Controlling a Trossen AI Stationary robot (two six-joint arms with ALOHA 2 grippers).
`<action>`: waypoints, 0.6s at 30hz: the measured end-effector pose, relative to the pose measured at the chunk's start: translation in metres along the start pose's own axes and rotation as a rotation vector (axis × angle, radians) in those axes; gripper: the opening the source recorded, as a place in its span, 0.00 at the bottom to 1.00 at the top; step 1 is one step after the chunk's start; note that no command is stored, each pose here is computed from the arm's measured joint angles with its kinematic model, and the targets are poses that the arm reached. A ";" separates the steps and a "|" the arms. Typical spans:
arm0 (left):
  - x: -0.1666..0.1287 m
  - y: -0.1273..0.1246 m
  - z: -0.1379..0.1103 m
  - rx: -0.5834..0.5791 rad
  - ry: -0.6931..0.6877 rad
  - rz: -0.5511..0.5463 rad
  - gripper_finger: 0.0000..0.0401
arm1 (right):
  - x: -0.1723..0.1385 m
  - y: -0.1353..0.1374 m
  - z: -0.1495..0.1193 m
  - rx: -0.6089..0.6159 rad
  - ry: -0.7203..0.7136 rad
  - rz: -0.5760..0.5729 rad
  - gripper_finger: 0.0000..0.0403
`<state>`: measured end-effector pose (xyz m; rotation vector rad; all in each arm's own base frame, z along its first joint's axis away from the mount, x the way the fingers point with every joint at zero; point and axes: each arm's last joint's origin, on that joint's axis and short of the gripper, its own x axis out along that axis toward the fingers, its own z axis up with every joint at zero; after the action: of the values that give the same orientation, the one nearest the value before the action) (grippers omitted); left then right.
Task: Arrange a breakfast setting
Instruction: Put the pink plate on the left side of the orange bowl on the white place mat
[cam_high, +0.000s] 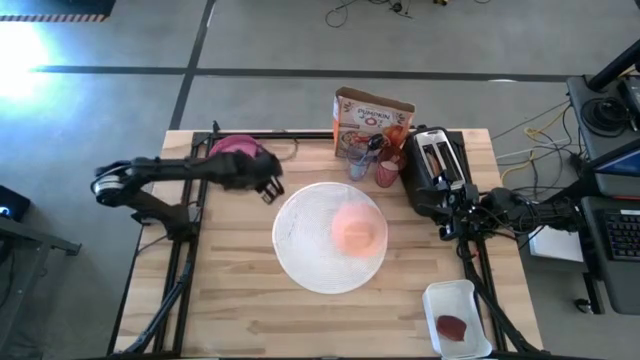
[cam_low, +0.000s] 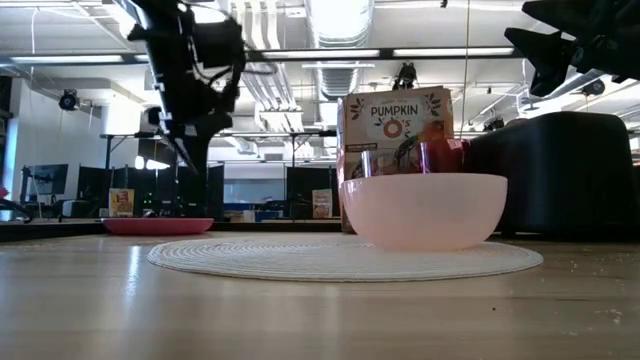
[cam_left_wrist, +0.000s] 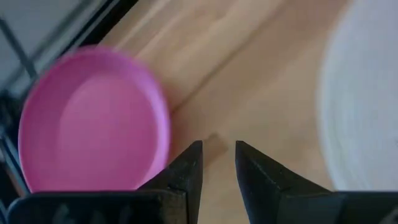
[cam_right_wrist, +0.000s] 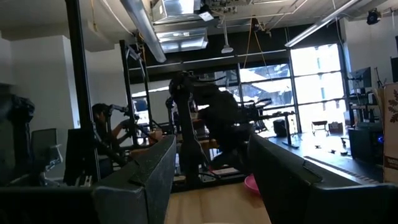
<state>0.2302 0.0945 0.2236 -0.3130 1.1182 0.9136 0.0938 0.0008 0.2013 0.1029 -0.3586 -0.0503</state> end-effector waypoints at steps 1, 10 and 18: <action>0.005 0.007 0.001 -0.033 0.013 0.007 0.19 | 0.000 0.000 0.000 0.000 0.000 0.000 0.48; 0.036 0.024 0.012 -0.116 0.094 -0.044 0.19 | 0.000 0.000 0.000 0.000 0.001 0.000 0.48; 0.066 0.029 0.012 -0.122 0.181 0.054 0.20 | 0.000 0.000 0.000 0.000 0.000 0.000 0.48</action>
<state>0.2243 0.1507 0.1777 -0.4750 1.2438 1.0188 0.0939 0.0008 0.2013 0.1029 -0.3583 -0.0502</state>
